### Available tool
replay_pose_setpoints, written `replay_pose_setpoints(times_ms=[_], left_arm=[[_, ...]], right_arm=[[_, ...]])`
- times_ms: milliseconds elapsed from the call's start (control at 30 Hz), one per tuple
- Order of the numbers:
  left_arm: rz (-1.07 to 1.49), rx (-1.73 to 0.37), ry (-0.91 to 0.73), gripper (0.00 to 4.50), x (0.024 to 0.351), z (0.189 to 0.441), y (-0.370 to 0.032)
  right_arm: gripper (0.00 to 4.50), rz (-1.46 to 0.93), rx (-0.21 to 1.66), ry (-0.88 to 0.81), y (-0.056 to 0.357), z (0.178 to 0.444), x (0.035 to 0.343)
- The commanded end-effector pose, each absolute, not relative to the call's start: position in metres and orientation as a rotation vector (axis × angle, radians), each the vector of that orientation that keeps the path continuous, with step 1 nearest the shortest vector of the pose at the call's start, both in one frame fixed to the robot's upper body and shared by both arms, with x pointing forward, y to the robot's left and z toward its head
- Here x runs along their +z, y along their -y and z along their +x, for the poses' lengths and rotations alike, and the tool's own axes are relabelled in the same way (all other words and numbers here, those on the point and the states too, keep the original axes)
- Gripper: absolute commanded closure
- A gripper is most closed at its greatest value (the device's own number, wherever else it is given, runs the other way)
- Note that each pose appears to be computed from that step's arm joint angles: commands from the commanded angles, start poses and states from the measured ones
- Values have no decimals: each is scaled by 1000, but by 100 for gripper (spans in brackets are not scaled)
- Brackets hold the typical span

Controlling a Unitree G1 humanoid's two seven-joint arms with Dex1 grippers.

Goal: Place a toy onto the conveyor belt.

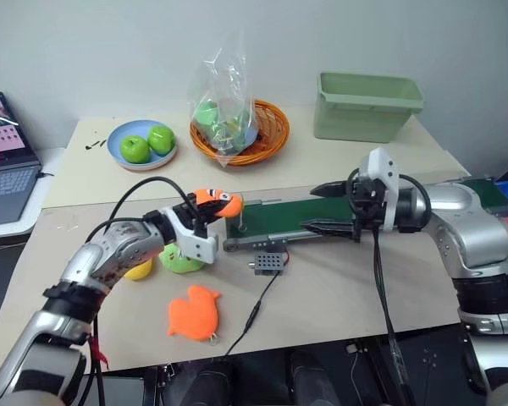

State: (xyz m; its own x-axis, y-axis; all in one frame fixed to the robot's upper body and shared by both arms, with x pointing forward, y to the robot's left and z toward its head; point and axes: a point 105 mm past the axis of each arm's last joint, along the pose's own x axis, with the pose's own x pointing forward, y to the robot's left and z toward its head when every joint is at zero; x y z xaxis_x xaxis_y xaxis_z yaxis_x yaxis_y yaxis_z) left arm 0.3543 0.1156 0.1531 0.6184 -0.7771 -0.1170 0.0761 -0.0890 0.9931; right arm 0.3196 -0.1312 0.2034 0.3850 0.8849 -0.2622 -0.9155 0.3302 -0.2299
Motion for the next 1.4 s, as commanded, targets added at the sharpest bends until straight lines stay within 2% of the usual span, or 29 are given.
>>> replay_pose_setpoints(times_ms=[33,300,600,733,767,1000,1200,1400], left_arm=[[1537,-785,639,408,154,368,-111],[1569,-855,636,408,130,376,-100],[1537,-927,673,408,121,374,-82],[1521,-939,660,302,121,375,-81],[1519,-944,654,252,120,374,-82],[1502,-930,637,19,125,375,-90],[1417,-891,594,9,138,378,-98],[1178,-892,528,9,160,371,-109]], right_arm=[[0,-371,1158,-41,134,312,219],[0,-367,1163,-52,129,306,217],[0,-354,1168,-47,122,305,218],[0,-354,1164,-46,123,305,219],[0,-354,1163,-47,124,305,219],[0,-353,1162,-46,123,307,218],[0,-360,1164,-44,122,310,217],[0,-364,1177,-41,120,314,217]])
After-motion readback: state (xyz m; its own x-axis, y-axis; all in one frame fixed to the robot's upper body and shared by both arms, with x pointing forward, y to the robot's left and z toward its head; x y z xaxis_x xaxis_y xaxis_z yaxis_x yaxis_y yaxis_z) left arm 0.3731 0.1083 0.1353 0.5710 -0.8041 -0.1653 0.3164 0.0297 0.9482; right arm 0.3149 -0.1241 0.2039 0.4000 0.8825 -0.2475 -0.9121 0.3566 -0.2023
